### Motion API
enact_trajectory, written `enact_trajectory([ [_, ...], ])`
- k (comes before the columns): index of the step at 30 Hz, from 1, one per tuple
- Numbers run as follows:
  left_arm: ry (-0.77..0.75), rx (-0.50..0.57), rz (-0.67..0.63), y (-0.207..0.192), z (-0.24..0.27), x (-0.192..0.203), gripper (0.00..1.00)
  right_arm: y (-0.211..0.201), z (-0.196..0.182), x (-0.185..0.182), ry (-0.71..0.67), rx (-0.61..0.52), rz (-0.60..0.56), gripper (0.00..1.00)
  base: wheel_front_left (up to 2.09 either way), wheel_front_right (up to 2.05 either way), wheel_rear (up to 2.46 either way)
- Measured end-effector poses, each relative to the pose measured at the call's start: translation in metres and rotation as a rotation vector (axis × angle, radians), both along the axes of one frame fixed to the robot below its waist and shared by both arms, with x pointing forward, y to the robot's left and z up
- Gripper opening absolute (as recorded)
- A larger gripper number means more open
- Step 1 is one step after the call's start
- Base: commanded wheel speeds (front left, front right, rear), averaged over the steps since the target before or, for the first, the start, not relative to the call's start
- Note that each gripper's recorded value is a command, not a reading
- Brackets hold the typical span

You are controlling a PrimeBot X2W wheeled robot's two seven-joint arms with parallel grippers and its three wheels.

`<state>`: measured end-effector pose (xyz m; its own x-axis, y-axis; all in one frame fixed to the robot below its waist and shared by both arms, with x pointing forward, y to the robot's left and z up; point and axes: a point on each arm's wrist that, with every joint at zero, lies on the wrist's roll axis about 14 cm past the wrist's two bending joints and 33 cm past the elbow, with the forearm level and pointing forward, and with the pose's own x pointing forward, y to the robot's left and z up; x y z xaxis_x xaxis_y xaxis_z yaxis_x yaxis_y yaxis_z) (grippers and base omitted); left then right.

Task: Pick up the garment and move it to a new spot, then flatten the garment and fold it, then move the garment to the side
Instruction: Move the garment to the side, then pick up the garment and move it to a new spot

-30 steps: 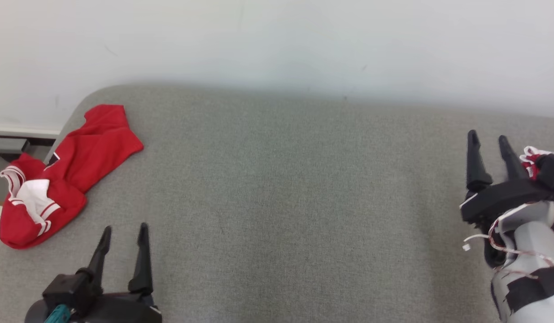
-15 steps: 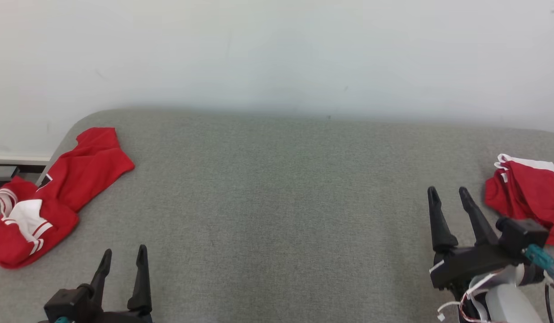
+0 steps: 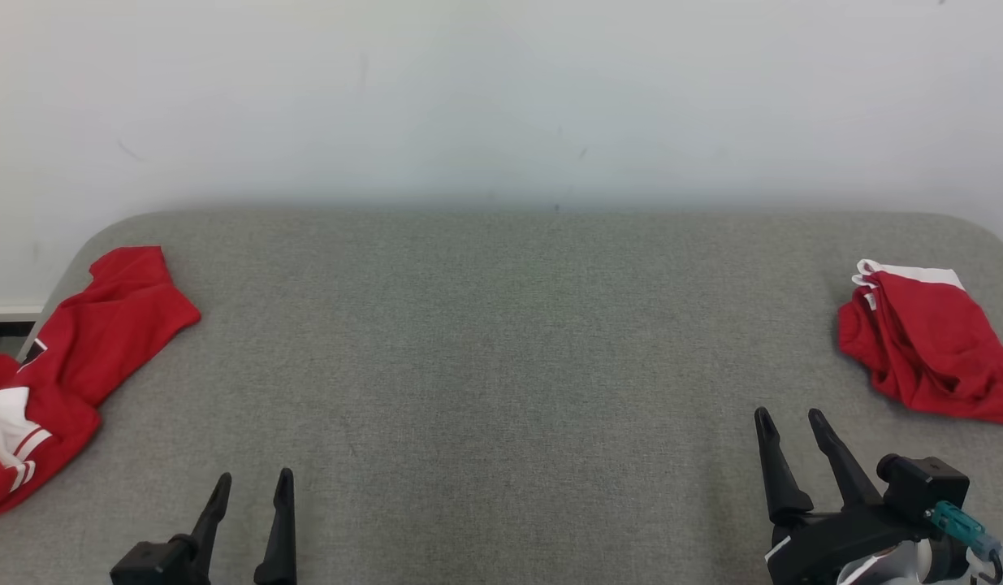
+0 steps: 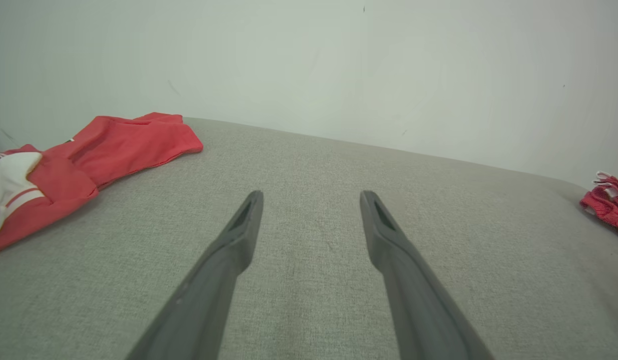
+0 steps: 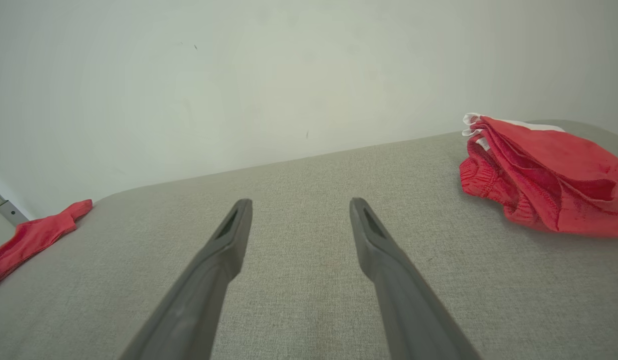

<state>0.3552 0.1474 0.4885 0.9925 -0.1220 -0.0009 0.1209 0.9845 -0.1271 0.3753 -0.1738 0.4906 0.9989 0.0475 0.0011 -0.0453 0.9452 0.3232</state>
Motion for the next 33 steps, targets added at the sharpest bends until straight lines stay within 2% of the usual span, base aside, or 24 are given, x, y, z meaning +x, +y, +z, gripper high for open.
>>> enact_trajectory([
  [14,0.043,0.0,-0.019,-0.004,-0.017,0.001,1.0,-0.011,-0.018,-0.007,0.043,-0.021,-0.033,1.0,0.0,0.0,0.0],
  [33,0.033,0.0,0.002,0.002,-0.015,0.001,1.0,-0.004,-0.014,-0.001,0.015,-0.034,-0.015,1.0,0.0,0.0,0.0],
])
